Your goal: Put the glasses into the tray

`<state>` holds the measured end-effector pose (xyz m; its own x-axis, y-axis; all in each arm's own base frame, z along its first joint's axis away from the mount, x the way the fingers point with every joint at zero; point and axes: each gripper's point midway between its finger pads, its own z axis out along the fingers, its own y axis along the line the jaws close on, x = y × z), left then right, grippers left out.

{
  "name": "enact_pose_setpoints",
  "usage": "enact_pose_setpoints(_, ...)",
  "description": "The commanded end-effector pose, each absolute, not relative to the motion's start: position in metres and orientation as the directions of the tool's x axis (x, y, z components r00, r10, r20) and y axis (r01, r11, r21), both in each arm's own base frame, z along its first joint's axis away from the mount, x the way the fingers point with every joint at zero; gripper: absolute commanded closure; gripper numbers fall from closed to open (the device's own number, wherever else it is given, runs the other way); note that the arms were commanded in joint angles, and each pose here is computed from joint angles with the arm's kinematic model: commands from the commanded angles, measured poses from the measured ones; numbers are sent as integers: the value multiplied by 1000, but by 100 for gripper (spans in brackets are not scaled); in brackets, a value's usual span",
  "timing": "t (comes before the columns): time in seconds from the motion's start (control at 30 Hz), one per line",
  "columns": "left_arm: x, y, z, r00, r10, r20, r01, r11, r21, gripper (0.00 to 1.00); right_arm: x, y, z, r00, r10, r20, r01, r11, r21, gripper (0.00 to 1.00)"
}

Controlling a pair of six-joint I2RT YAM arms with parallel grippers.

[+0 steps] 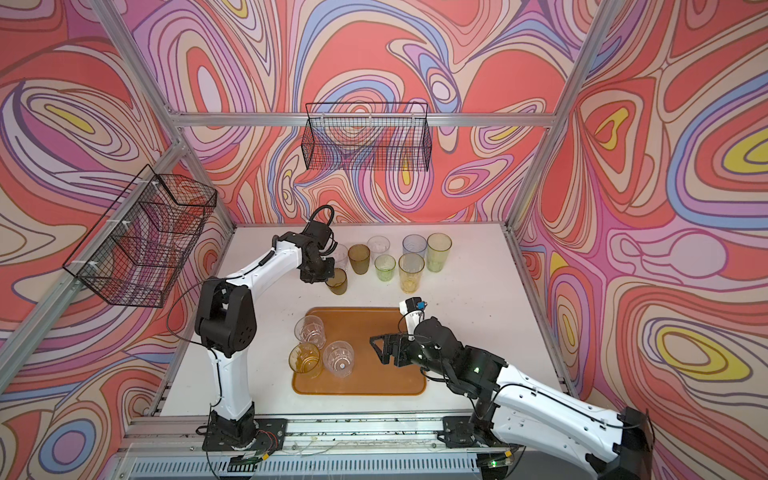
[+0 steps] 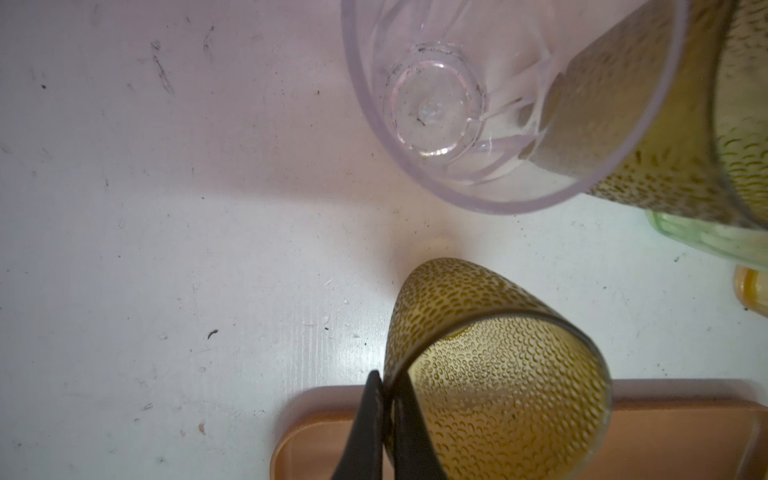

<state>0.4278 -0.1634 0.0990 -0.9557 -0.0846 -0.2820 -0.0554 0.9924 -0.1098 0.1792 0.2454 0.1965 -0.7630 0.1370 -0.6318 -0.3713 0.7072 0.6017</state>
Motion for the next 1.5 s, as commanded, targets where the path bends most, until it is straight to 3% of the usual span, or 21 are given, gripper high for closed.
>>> enact_pose_setpoints(0.0, 406, -160, 124, -957, -60, -282, -31, 994, -107, 100, 181, 243, 197, -754, 165, -636, -365, 699, 614, 2)
enact_pose_setpoints(0.63, 328, -164, 162, -955, 57, -291, 89, 991, -98, 100, 179, 238, 202, -744, 179, -643, -371, 691, 621, 2)
enact_pose_setpoints(1.47, 292, -185, 188, -926, 74, -370, 139, 979, -151, 100, 183, 240, 195, -750, 192, -633, -348, 700, 624, 2)
